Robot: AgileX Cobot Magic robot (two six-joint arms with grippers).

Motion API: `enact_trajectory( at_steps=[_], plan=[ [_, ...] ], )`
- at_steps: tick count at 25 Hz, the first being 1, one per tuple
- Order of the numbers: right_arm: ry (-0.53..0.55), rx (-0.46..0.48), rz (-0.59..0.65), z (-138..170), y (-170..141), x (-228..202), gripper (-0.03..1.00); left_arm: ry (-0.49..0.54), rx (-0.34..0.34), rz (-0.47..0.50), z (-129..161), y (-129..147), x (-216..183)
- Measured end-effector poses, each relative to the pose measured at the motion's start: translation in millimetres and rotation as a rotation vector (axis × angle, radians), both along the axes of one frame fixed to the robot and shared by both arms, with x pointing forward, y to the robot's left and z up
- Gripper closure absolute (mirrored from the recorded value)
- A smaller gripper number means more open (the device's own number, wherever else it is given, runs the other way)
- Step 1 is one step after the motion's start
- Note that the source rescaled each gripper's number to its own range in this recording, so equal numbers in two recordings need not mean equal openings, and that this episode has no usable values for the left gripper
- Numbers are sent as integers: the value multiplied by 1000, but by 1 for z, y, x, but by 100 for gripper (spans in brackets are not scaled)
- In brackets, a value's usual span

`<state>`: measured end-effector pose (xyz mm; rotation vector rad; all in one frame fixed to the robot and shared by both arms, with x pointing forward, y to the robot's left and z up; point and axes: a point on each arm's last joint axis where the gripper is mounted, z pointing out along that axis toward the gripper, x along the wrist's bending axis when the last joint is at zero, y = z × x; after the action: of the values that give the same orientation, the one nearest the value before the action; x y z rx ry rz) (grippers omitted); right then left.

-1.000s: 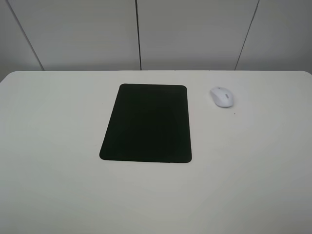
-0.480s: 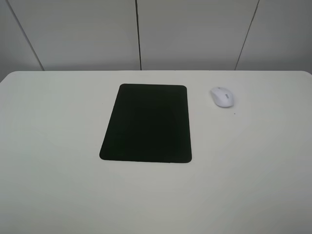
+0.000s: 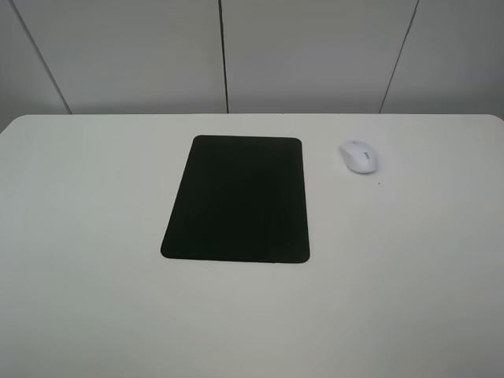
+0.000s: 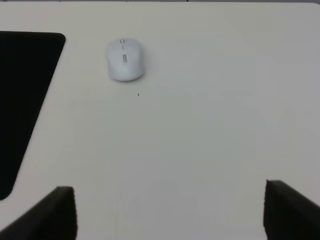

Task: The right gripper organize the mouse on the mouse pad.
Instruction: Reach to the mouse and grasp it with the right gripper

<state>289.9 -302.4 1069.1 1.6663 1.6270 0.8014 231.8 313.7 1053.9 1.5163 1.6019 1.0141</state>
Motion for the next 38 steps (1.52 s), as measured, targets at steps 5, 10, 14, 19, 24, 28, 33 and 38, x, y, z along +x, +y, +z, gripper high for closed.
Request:
enact_trajectory(
  at_steps=[5,10,14,19,24,28,33,38],
  plan=[
    [121,-2,10,-5,0,71,23,0,0,0,0,0,0],
    [287,-13,28,-27,1,146,1,0,0,0,0,0,0],
    [399,-28,50,-46,1,201,-3,0,0,0,0,0,0],
    [486,-21,74,-69,8,246,-3,0,0,0,0,0,0],
    [548,-24,129,-94,28,294,-3,0,0,0,0,0,0],
    [574,-25,186,-110,46,321,-3,0,0,0,0,0,0],
    [592,-23,200,-134,55,352,-3,0,0,0,0,0,0],
    [600,-23,199,-151,58,372,-3,0,0,0,0,0,0]
  ],
)
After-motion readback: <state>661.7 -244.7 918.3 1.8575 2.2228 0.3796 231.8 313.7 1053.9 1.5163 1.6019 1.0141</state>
